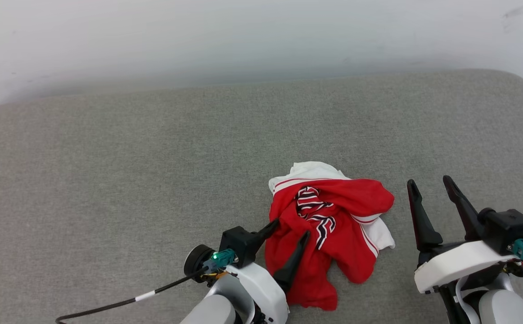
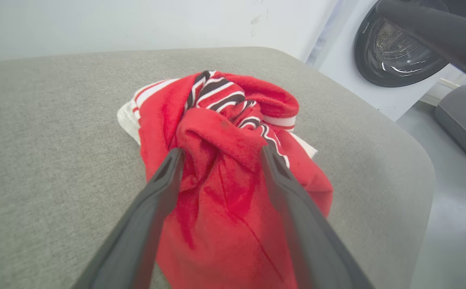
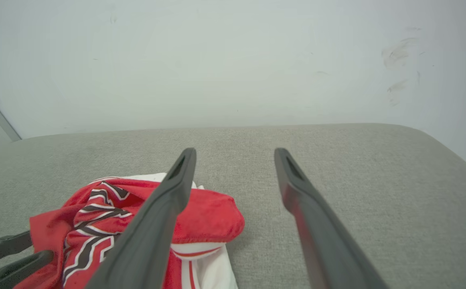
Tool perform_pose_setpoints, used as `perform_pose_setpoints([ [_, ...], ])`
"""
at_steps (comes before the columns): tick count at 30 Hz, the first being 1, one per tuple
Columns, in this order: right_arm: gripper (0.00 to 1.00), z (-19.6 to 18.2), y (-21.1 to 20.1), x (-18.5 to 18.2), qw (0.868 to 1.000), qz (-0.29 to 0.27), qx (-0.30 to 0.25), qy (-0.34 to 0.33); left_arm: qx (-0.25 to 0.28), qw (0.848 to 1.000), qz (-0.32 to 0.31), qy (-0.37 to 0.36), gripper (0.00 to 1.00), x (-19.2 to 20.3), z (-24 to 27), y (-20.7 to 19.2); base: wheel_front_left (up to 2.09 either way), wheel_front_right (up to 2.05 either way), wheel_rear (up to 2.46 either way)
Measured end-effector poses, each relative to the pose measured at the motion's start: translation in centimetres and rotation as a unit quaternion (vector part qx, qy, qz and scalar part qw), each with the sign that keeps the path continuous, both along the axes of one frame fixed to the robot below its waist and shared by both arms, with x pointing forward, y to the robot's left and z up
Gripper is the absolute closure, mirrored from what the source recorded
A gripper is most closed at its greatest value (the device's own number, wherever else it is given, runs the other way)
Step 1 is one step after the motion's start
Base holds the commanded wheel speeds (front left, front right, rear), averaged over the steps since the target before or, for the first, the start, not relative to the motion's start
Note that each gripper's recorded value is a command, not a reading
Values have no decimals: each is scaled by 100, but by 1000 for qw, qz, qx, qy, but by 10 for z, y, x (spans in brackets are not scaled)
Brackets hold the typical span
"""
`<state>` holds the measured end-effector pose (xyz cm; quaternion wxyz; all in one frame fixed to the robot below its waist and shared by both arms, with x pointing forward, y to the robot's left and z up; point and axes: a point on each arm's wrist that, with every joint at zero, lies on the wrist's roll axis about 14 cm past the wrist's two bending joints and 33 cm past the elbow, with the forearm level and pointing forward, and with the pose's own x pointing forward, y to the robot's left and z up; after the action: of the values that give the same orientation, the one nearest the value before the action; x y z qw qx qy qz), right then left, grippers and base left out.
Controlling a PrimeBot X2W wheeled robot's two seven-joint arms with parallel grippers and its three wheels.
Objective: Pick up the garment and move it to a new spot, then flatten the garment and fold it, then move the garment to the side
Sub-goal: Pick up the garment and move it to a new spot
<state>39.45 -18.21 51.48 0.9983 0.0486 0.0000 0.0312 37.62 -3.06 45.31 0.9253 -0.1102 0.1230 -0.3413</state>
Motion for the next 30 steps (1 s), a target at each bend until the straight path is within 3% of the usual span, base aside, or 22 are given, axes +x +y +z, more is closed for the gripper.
perform_pose_setpoints([
  [6, 0, 11, 7, -3, 1000, 11, 0, -15, -24, 994, 54, -88, 0, 9, 48, 21, 0, 0, 0],
  [13, 0, 21, 15, -13, 999, 22, 0, -25, -12, 972, 182, -151, 0, 25, 86, 98, 0, 0, 0],
  [22, 0, 20, 15, -26, 1000, 22, 3, -19, 39, 943, 296, -149, 0, 17, 77, 185, 0, 0, 0],
  [30, 0, 16, 9, -34, 1000, 14, 2, -12, 58, 940, 309, -134, 0, 5, 66, 198, 0, 0, 0],
])
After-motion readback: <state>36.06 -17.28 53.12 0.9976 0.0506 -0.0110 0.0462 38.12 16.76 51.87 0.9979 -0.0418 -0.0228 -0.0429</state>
